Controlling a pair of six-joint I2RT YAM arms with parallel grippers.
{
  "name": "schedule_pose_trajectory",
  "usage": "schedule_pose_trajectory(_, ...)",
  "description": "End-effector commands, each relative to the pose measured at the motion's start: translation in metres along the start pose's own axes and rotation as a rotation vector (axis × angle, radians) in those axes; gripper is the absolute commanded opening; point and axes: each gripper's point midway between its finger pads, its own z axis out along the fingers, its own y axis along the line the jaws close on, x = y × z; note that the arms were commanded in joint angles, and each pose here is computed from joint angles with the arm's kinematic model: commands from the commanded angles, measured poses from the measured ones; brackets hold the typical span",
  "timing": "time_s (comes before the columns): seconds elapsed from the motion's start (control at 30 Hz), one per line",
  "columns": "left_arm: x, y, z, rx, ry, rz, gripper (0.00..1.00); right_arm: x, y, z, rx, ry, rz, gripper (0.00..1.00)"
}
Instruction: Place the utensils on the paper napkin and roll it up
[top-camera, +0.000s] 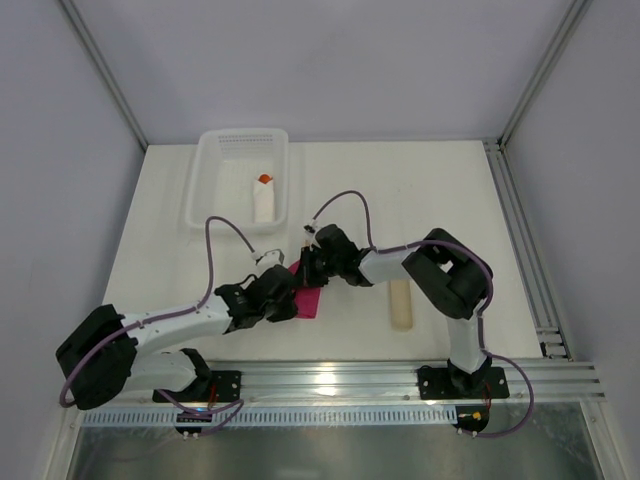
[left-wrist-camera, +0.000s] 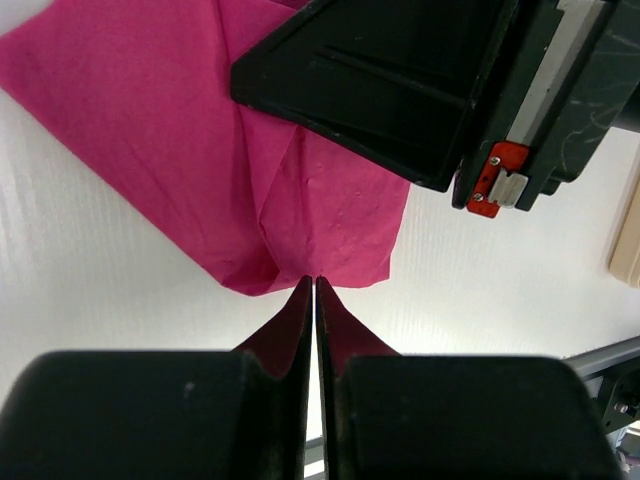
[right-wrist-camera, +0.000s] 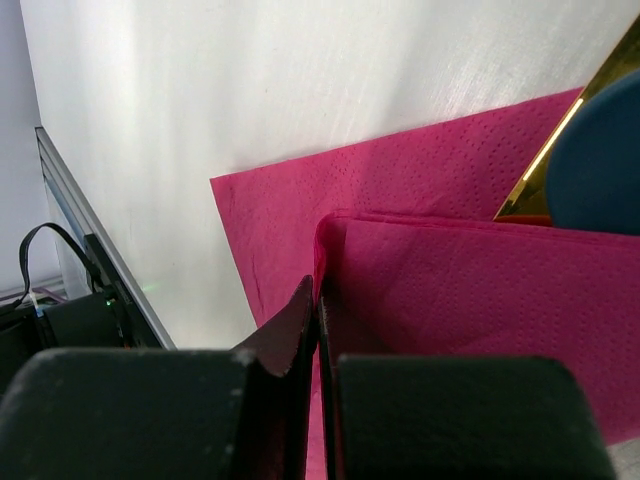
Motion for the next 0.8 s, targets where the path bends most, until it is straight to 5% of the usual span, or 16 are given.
schedule_pose_trajectory(0.0, -0.015, -0.028, 0.002, 0.074, -0.038, 0.010, 0.02, -0.012, 0.014, 0.006, -0.039, -0.039, -0.028, 0.04)
schedule_pose_trajectory(0.57, -0.001, 0.009, 0.026, -0.066, -0.041, -0.004, 0.00, -0.010, 0.016, 0.004, -0.042, -0.020, -0.061, 0.06)
schedule_pose_trajectory(0.77, 0.008, 0.018, 0.029, -0.088, -0.018, -0.016, 0.00, -0.017, 0.022, 0.000, -0.032, -0.021, -0.105, 0.19)
